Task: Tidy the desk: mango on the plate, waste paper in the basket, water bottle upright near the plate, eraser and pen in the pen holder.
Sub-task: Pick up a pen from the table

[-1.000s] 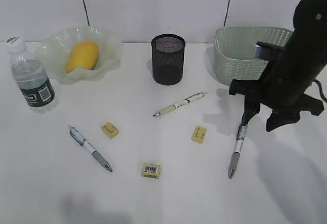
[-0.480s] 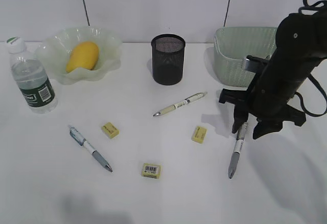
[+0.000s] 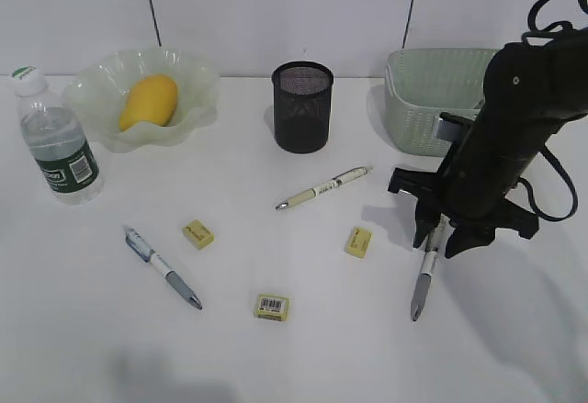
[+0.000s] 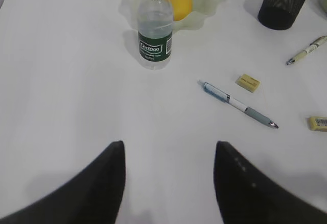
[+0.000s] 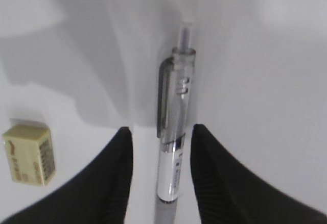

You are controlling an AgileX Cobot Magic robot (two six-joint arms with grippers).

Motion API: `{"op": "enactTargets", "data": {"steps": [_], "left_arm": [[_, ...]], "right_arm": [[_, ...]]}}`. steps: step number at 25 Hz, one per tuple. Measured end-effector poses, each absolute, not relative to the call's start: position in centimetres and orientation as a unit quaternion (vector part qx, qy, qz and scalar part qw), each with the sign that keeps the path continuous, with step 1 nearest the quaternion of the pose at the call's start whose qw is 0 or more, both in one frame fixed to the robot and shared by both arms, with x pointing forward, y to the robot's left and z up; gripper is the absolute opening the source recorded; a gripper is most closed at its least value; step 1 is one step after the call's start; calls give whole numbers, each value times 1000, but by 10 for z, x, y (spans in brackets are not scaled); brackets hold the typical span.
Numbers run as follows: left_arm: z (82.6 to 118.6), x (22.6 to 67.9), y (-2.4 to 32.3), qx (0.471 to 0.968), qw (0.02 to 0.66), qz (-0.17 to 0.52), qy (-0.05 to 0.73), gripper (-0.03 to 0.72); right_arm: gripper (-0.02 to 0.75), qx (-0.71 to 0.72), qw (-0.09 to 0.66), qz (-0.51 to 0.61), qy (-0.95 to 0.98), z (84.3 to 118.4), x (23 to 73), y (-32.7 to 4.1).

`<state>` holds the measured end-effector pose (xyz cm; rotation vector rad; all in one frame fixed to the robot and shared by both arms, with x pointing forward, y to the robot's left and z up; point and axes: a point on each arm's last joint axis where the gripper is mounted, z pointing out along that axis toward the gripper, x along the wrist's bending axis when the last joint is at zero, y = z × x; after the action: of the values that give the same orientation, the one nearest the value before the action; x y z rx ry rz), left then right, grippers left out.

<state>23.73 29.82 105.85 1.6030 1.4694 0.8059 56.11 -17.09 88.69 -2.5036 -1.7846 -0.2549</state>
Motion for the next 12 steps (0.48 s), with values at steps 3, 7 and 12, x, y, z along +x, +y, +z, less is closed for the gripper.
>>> {"op": "enactTargets", "data": {"steps": [3,7,12], "left_arm": [[1059,237,298,634,400,319,581,424],[1059,237,298,634,400,319,581,424],[1059,237,298,634,400,319,581,423]], "right_arm": [[298,-816,27,-87,-571,887,562,-170],[277,-821,28,-87,-564,887,562,-170],[276,-826,28,-87,-557,887,562,-170]]}}
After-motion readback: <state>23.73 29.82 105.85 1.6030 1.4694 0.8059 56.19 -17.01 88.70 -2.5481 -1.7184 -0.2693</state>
